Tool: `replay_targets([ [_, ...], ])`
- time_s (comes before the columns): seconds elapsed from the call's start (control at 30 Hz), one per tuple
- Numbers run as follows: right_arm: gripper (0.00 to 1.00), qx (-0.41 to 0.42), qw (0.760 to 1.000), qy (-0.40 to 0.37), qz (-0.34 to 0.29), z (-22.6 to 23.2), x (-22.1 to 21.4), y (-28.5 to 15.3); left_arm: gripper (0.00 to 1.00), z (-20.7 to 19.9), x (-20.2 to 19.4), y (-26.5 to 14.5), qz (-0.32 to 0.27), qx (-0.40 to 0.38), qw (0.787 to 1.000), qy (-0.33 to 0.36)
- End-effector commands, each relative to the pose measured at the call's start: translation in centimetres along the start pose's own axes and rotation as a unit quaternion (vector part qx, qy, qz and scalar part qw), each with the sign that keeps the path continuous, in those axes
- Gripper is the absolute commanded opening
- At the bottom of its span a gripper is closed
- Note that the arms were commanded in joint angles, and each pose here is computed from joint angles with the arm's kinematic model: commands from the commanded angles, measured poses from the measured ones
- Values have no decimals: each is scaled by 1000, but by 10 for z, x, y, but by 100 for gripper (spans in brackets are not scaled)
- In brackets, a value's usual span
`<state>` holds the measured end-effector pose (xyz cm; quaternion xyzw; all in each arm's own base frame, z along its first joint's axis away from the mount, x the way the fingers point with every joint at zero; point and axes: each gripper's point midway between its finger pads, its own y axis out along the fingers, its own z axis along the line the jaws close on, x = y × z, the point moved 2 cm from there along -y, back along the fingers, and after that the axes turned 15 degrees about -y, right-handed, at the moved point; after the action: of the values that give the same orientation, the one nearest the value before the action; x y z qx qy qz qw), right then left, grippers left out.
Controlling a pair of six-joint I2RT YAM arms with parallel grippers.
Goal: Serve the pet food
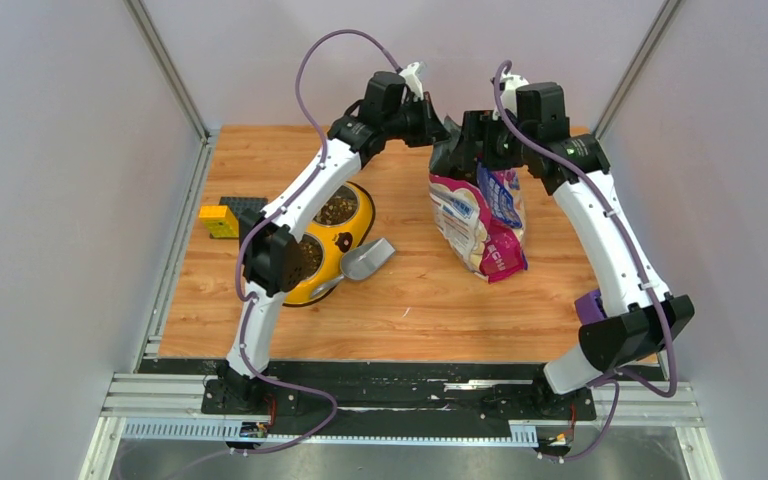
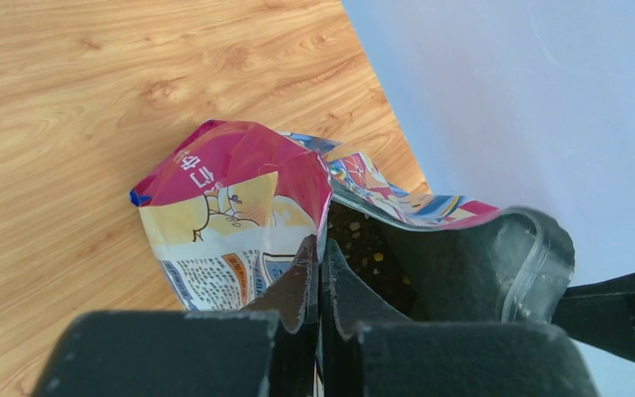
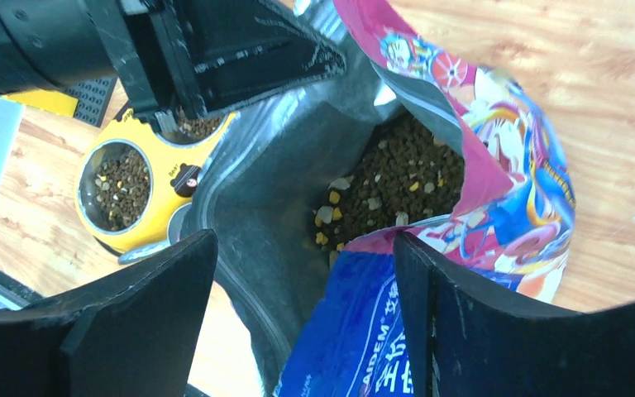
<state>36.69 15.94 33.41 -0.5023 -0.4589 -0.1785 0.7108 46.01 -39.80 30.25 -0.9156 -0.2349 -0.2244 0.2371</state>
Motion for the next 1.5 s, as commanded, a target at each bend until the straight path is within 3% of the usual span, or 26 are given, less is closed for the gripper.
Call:
replay_targets([
  [0.0,77,-35,997,-48,-42,-12,32,4,0,-31,16,-6,-29,-56,998,20],
  [0.27,81,-85,990,-76,-81,-29,67,2,0,-27,14,-6,-25,-48,998,18],
  [0.53,83,-122,978,-157,-60,-50,65,17,3,-24,14,-11,-26,-31,999,20],
  [0.7,84,-70,972,-222,-42,-44,55,34,6,-18,12,-15,-20,-13,999,24],
  [0.87,80,-10,970,-242,-33,-37,46,50,17,-14,12,-21,-16,0,1000,18],
  [0.97,69,-10,970,-240,-29,-39,46,56,28,-13,12,-26,-15,8,1000,10],
  [1.07,48,-29,972,-233,-21,-46,46,62,49,-8,12,-35,-20,36,999,9],
  [1.13,39,-45,974,-223,-19,-51,46,65,56,-1,12,-41,-26,58,998,14],
  [1.33,16,-53,978,-199,-10,-54,39,73,66,7,1,-50,-4,82,996,20],
  [1.47,12,-49,981,-186,-7,-53,35,78,72,7,-12,-54,23,83,996,26],
])
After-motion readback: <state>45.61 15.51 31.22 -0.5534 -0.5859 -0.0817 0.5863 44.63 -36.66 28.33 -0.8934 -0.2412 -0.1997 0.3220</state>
